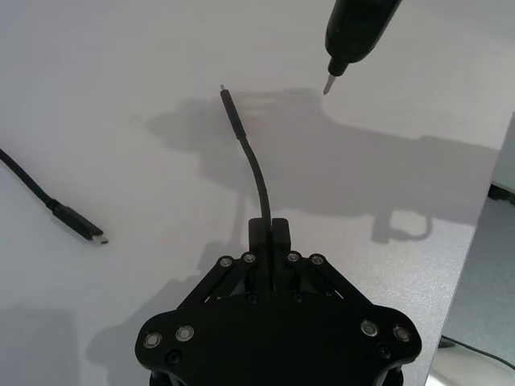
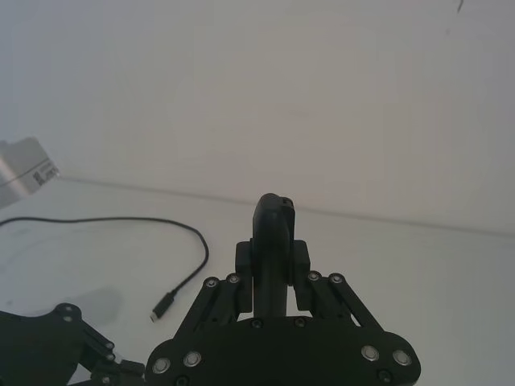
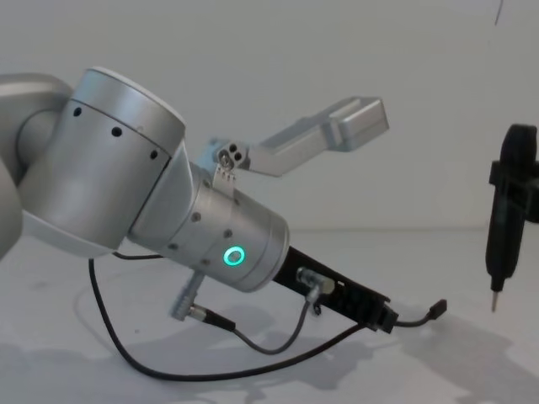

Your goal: Pick up the data cable with the one hand.

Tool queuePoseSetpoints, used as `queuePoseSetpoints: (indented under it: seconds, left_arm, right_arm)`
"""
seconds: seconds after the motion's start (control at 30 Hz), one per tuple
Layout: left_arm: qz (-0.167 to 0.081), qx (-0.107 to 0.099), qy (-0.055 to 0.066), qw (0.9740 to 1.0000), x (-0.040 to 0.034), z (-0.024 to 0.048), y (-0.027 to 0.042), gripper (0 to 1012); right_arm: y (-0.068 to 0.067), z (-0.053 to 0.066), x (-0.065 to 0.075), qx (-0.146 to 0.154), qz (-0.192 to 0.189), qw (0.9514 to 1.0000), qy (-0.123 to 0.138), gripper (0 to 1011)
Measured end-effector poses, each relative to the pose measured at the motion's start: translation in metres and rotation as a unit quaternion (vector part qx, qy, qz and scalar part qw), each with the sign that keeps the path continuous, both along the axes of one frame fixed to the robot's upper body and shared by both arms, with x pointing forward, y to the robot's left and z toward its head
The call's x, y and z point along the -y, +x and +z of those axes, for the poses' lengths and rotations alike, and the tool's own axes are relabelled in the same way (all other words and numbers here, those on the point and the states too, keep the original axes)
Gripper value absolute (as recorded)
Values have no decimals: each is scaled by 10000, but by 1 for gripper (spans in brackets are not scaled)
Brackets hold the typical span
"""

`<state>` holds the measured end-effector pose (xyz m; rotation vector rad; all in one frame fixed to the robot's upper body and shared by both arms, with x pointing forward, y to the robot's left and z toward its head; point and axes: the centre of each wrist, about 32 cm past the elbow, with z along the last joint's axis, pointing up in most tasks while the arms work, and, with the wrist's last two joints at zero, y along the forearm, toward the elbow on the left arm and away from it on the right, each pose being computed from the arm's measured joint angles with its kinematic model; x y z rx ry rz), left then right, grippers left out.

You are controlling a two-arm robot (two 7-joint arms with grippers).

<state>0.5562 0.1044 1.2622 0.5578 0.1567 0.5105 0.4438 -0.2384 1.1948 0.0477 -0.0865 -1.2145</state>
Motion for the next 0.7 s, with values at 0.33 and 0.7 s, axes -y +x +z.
queuePoseSetpoints:
  seconds: [0.33, 0.7]
  left_arm:
    - [-317, 519, -270, 9978, -122, 96, -36, 34]
    - [-723, 819, -425, 9931, -306, 261, -57, 34]
  right_arm:
    - [-1, 194, 56, 229, 248, 9993, 150, 279]
    - [20, 457, 163, 560, 498, 9970, 204, 279]
